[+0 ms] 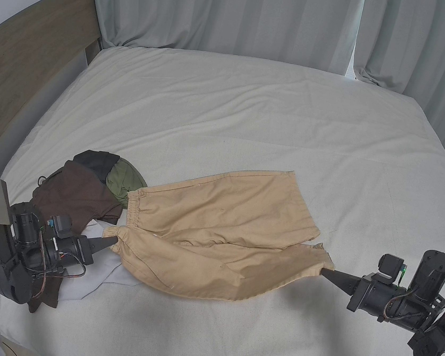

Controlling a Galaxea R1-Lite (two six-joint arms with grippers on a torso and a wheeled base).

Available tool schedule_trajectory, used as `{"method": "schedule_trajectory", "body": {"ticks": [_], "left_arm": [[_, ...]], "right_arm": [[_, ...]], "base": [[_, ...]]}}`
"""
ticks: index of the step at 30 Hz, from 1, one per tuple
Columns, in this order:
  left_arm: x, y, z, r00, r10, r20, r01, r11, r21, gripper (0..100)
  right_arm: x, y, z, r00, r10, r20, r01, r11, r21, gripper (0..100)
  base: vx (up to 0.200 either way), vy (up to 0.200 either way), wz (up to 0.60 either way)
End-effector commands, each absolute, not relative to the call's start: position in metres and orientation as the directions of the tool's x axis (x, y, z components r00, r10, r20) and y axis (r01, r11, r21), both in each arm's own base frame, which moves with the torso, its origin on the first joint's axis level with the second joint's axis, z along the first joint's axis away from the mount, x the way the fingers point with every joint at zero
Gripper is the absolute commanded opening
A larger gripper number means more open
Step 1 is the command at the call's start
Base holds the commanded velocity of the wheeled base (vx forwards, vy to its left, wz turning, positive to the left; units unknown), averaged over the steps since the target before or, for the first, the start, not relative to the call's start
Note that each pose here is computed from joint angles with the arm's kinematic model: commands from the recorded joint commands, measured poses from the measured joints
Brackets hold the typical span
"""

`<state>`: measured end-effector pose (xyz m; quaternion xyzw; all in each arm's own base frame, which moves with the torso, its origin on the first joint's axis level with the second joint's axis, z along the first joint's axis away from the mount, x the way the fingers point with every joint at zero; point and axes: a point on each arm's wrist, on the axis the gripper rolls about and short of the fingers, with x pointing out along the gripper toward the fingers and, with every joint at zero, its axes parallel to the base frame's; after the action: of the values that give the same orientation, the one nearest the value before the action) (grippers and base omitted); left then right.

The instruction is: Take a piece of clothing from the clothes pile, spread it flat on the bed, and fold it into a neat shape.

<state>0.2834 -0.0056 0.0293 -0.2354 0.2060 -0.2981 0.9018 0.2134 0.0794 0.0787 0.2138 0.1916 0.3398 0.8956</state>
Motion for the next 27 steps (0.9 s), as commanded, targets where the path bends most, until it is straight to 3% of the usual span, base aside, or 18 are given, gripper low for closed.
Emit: {"method": "schedule_trajectory", "body": {"ticks": [1,27], "left_arm": [[0.284,-0.007,0.036,0.747,-0.629,-0.213,0.443,0.711,-0.546,0],[0.287,-0.012,0.044,0.772,-0.606,-0.193,0.420,0.714,-0.560,0]], "right_arm": [[0.209,0.083,0.096,0.706,0.696,-0.129,-0.563,0.662,0.495,0],[0.250,0.095,0.132,0.725,0.687,0.050,-0.628,0.630,0.457,0]], "base": [[0.000,0.000,0.00],[0.000,0.000,0.00]]}}
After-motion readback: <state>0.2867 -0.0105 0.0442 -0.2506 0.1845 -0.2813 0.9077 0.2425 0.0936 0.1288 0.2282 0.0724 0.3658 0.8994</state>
